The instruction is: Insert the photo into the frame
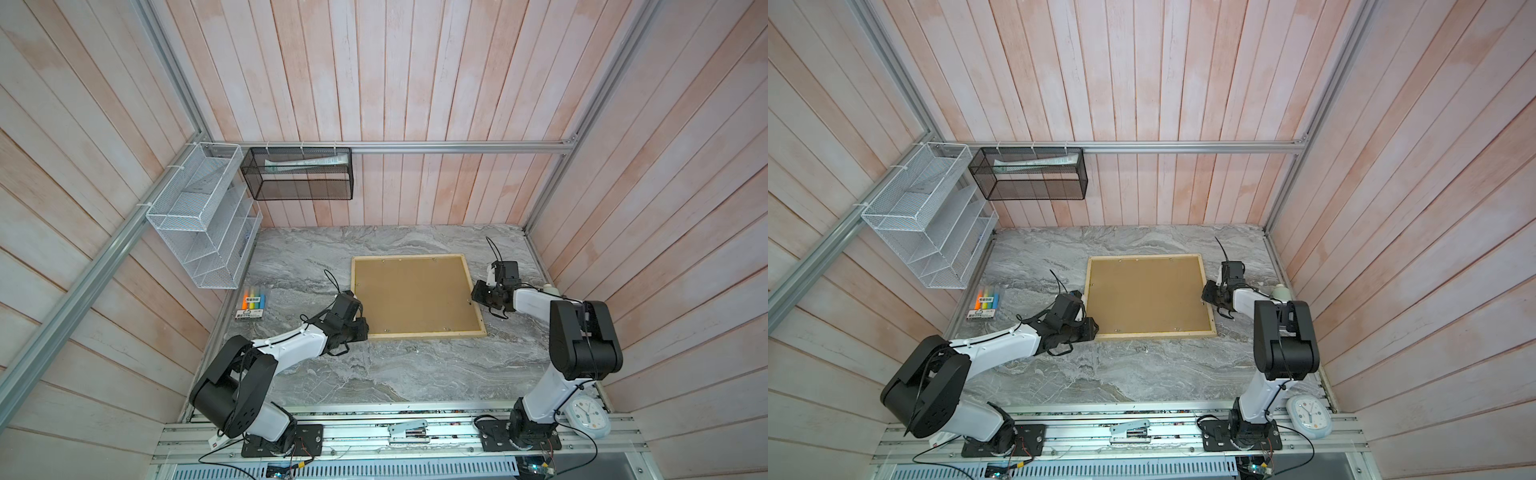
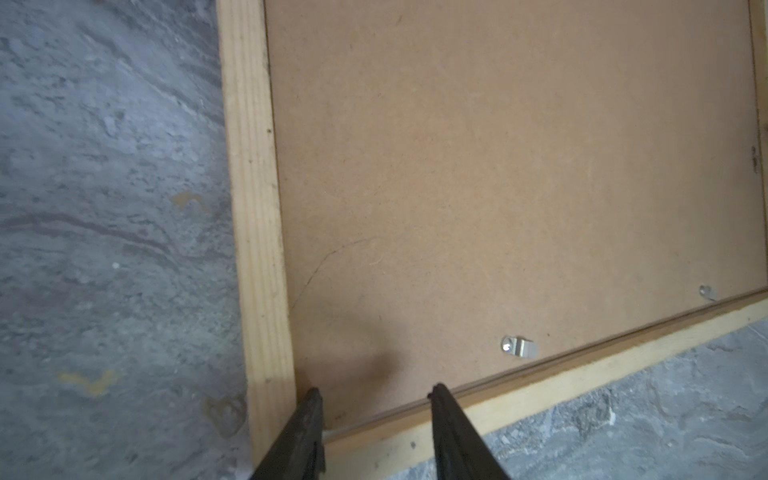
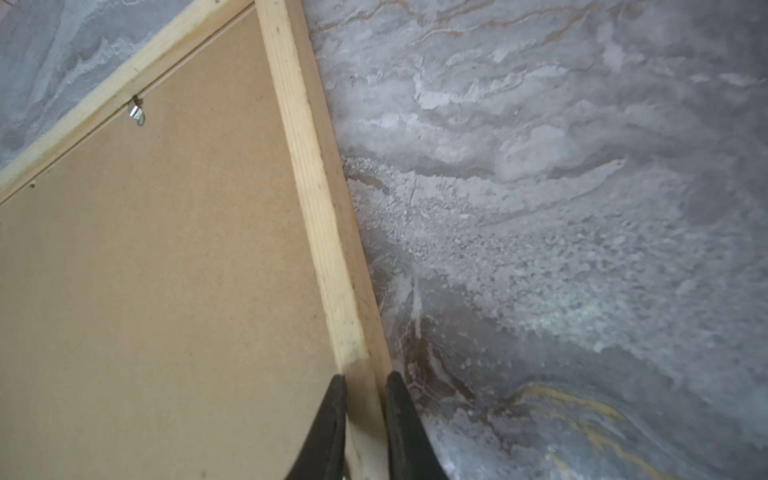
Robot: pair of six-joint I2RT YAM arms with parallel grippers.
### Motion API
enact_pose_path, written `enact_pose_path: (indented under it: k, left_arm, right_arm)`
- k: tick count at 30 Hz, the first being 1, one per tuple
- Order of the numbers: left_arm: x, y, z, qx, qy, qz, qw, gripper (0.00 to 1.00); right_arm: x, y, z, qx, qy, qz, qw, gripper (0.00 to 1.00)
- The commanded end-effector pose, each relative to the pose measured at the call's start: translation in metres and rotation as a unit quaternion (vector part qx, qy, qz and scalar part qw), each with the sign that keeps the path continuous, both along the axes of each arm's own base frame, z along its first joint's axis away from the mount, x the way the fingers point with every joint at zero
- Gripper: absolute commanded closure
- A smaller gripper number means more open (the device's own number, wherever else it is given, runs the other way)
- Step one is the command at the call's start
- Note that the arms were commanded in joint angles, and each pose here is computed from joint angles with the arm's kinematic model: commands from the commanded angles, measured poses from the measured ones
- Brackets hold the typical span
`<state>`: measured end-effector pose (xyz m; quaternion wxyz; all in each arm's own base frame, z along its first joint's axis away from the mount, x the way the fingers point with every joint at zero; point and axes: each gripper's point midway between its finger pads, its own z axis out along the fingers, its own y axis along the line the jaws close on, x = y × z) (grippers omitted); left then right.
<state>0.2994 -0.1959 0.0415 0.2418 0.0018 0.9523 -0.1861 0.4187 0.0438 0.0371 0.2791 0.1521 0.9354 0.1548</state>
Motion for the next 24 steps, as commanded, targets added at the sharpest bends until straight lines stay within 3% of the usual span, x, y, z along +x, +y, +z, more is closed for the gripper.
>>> enact_pose_path:
  k: [1,13,18,24]
  left_arm:
    - [0.004,0.011,-0.003,0.038,0.003,0.0,0.999,0.55]
    - [0.011,0.02,0.018,0.054,-0.012,0.028,0.998,0.53]
    - [0.007,0.03,0.028,0.053,-0.013,0.06,0.997,0.48]
    - [-0.002,0.032,0.035,0.043,-0.019,0.095,0.994,0.45]
  right_arm:
    - [-0.027,-0.015,-0.026,-0.01,0.057,-0.022,0.998,0.84]
    - [-0.038,0.006,-0.031,0.043,0.064,0.004,0.997,0.78]
    - [-0.051,0.038,-0.029,0.094,0.064,0.041,0.993,0.77]
    - [-0.072,0.078,-0.03,0.106,0.075,0.076,0.989,0.77]
